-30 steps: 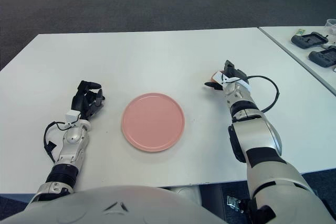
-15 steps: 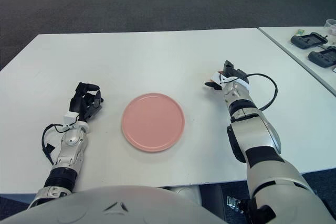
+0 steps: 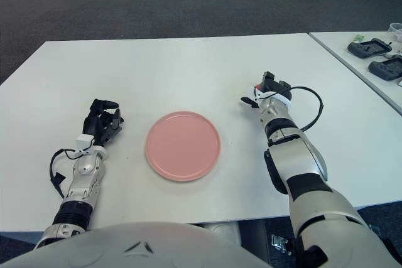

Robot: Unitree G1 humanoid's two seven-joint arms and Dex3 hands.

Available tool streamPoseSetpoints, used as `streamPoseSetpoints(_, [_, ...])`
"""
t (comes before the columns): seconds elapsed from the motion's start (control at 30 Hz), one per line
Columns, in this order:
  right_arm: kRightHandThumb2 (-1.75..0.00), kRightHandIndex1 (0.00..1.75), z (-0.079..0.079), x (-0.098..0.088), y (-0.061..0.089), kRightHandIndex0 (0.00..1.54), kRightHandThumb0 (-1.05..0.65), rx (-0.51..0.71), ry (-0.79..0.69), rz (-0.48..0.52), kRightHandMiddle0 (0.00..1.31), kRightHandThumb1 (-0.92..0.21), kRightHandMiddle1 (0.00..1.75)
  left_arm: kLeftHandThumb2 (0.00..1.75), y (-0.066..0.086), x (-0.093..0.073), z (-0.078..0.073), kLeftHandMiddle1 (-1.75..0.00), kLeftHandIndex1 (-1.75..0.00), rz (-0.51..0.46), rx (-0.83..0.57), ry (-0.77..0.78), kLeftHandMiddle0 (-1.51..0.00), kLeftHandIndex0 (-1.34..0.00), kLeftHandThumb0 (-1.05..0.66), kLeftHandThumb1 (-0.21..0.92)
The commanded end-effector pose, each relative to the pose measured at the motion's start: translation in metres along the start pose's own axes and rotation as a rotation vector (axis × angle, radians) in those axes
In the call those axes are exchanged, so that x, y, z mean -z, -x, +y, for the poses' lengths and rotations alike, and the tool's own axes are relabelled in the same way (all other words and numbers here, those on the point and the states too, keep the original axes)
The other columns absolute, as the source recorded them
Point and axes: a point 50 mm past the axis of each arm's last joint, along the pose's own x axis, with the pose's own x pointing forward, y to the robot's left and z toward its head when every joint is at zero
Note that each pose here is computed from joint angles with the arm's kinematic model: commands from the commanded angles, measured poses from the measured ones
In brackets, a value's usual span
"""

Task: Put the apple into the plate.

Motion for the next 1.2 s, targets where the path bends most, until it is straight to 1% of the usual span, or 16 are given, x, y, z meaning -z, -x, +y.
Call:
streamPoseSetpoints(0.0, [-0.86,0.56,0.046,0.006,0.015,0.00,-0.55,-0.167,-0.004,0.039,0.00,-0.47,0.76,0.70,0.012,0.025,0.004,-1.75,-1.75,0.123,-0.006,-0.015,-0.52,-0.27,-0.36,0.80])
streamPoseSetpoints(0.1, [-0.92,0.63,0.046,0.005,0.015,0.00,-0.49,-0.168,-0.009,0.044,0.00,-0.41,0.83,0.70,0.012,0.025,0.003,-1.75,-1.75,0.118,-0.006,-0.016,-0.52,-0.27,-0.36,0.80])
streamPoseSetpoints(0.33, [-0.98,0.72,0.045,0.000,0.015,0.00,-0.43,-0.159,-0.021,0.047,0.00,-0.33,0.89,0.71,0.011,0.027,0.004,-1.75,-1.75,0.119,-0.005,-0.019,-0.53,-0.27,-0.36,0.79])
streamPoseSetpoints(0.6, [-1.03,0.77,0.045,-0.002,0.015,0.00,-0.37,-0.146,-0.057,0.045,0.00,-0.29,0.93,0.69,0.012,0.028,0.005,-1.75,-1.75,0.136,-0.006,-0.028,-0.46,-0.26,-0.36,0.80])
streamPoseSetpoints(0.8, [-1.05,0.79,0.044,-0.004,0.015,0.00,-0.36,-0.122,-0.084,0.041,0.00,-0.28,0.98,0.68,0.012,0.028,0.005,-1.75,-1.75,0.137,-0.010,-0.030,-0.45,-0.26,-0.36,0.81])
streamPoseSetpoints(0.83, [-1.07,0.84,0.043,-0.005,0.015,0.00,-0.34,-0.116,-0.088,0.041,0.00,-0.28,1.03,0.68,0.012,0.028,0.005,-1.75,-1.75,0.137,-0.010,-0.029,-0.45,-0.26,-0.36,0.81])
streamPoseSetpoints(0.87, [-1.07,0.87,0.043,-0.005,0.015,0.00,-0.34,-0.108,-0.094,0.041,0.00,-0.27,1.05,0.68,0.012,0.028,0.005,-1.75,-1.75,0.138,-0.010,-0.027,-0.45,-0.26,-0.36,0.81])
streamPoseSetpoints(0.93, [-1.11,0.99,0.042,-0.005,0.014,0.00,-0.32,-0.097,-0.104,0.042,0.00,-0.26,1.13,0.68,0.012,0.028,0.006,-1.75,-1.75,0.141,-0.011,-0.024,-0.45,-0.26,-0.36,0.81])
streamPoseSetpoints(0.97, [-1.11,1.01,0.042,-0.005,0.014,0.00,-0.31,-0.087,-0.111,0.043,0.00,-0.26,1.14,0.68,0.012,0.028,0.006,-1.75,-1.75,0.142,-0.013,-0.022,-0.45,-0.26,-0.36,0.81])
streamPoseSetpoints(1.0, [-1.14,1.11,0.042,-0.005,0.014,0.00,-0.30,-0.080,-0.115,0.043,0.00,-0.25,1.21,0.68,0.012,0.028,0.006,-1.75,-1.75,0.143,-0.014,-0.021,-0.46,-0.26,-0.36,0.81])
streamPoseSetpoints(1.03, [-1.15,1.15,0.041,-0.005,0.014,0.00,-0.29,-0.073,-0.120,0.046,0.00,-0.24,1.24,0.68,0.013,0.027,0.006,-1.75,-1.75,0.142,-0.015,-0.021,-0.46,-0.26,-0.36,0.81])
streamPoseSetpoints(1.1, [-1.18,1.29,0.040,-0.005,0.014,0.00,-0.27,-0.068,-0.127,0.053,0.00,-0.23,1.35,0.68,0.013,0.027,0.006,-1.75,-1.75,0.139,-0.016,-0.021,-0.47,-0.26,-0.36,0.81])
streamPoseSetpoints(1.13, [-1.19,1.37,0.040,-0.005,0.014,0.00,-0.25,-0.067,-0.130,0.057,0.00,-0.22,1.43,0.69,0.013,0.027,0.006,-1.75,-1.75,0.138,-0.017,-0.021,-0.48,-0.27,-0.36,0.80])
streamPoseSetpoints(1.17, [-1.20,1.41,0.040,-0.005,0.014,0.00,-0.25,-0.068,-0.131,0.059,0.00,-0.22,1.46,0.70,0.013,0.027,0.006,-1.75,-1.75,0.137,-0.017,-0.021,-0.49,-0.27,-0.36,0.80])
